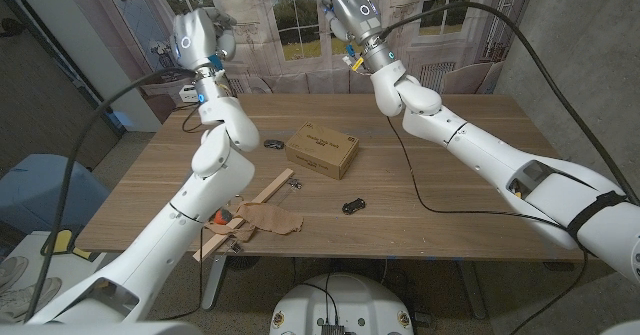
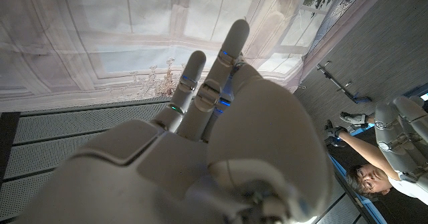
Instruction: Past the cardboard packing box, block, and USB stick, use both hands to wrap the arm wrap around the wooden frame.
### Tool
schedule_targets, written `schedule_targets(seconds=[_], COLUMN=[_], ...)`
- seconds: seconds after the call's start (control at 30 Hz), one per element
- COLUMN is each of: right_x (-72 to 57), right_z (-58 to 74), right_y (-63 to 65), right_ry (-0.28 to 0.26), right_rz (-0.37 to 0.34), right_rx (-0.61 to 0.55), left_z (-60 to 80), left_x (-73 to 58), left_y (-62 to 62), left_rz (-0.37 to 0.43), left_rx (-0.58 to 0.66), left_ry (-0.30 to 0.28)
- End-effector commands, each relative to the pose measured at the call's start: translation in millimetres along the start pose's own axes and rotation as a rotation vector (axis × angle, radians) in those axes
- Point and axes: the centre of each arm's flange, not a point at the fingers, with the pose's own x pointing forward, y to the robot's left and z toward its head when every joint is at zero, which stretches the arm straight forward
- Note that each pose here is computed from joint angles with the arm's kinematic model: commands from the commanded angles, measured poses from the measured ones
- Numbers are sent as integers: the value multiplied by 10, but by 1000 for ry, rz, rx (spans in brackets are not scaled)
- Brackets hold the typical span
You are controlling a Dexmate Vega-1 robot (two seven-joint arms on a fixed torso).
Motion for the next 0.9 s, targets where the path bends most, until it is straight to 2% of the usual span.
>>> schedule_targets(seconds=[0.03, 0.13, 0.2, 0.43, 0.6, 0.67, 0.73, 0.9], right_x=[-32, -50, -59, -68, -63, -82, -89, -177], right_z=[-25, -29, -32, -62, -115, -153, -166, -290], right_y=[94, 127, 146, 220, 290, 334, 347, 441], right_ry=[64, 84, 94, 113, 143, 180, 193, 286], right_rz=[4, 11, 15, 69, 132, 155, 165, 220], right_rx=[-5, -9, -9, 59, 161, 234, 259, 407], left_z=[-173, -214, -258, -525, -684, -776, -809, -988], left_x=[121, 139, 155, 202, 255, 290, 301, 347], left_y=[-25, -28, -40, -155, -220, -253, -263, -374], left_rz=[-136, -166, -218, -380, -488, -545, -557, -661], left_rx=[-91, -83, -100, -345, -458, -512, -529, -633], left_ry=[63, 83, 104, 152, 148, 140, 135, 114])
